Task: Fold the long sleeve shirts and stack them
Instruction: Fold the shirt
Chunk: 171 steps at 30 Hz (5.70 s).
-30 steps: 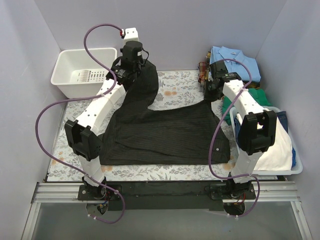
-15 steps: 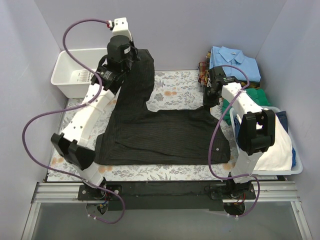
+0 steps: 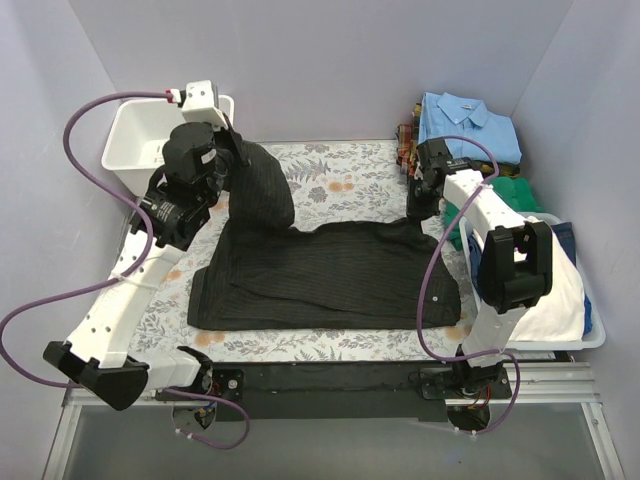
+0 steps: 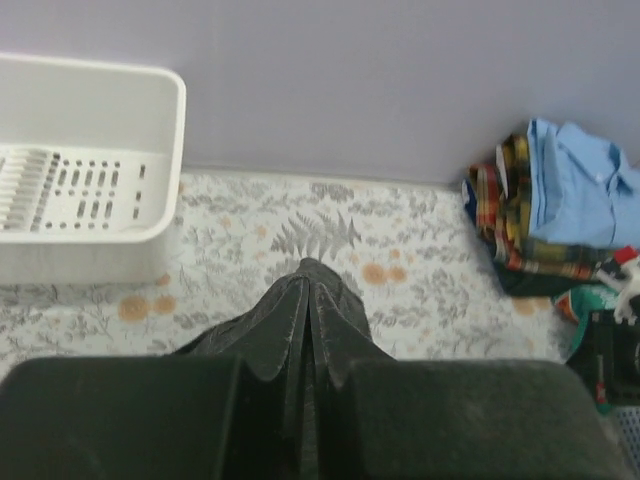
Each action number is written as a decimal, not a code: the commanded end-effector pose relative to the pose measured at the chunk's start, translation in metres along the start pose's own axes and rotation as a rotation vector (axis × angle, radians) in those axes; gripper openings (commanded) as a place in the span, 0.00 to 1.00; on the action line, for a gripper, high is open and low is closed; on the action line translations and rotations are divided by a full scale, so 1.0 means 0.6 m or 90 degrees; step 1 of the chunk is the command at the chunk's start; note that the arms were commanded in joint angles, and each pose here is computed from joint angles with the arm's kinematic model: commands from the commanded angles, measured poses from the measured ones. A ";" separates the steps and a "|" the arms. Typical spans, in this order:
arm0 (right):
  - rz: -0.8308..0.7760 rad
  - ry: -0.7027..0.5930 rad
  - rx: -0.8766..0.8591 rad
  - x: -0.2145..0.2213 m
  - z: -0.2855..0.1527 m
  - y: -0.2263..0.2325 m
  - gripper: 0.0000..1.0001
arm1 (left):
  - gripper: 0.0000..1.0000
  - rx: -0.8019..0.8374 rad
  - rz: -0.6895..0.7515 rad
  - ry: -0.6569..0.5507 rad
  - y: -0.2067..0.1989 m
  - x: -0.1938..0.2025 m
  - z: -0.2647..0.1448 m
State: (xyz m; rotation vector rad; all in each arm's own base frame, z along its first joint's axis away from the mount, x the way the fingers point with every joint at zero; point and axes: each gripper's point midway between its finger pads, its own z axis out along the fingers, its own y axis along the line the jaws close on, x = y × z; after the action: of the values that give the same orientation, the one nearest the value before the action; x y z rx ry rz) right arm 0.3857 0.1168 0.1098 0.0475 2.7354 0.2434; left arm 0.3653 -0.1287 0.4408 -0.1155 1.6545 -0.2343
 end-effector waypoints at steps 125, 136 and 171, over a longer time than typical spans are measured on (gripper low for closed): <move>0.073 0.152 0.088 0.216 0.028 -0.093 0.38 | 0.51 -0.464 -0.530 0.750 0.389 0.717 -0.175; 0.038 0.040 -0.006 0.047 -0.023 -0.021 0.38 | 0.49 -0.460 -0.525 0.579 0.436 0.577 -0.092; -0.605 0.012 -0.550 0.207 -0.093 0.615 0.51 | 0.63 -0.449 -0.586 0.302 0.461 0.406 -0.020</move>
State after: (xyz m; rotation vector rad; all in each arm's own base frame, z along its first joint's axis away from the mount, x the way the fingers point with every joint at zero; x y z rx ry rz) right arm 0.2545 0.4439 0.1572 -1.3294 2.2865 0.9247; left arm 0.3417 0.0771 0.1388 -1.3946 2.0693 -0.3943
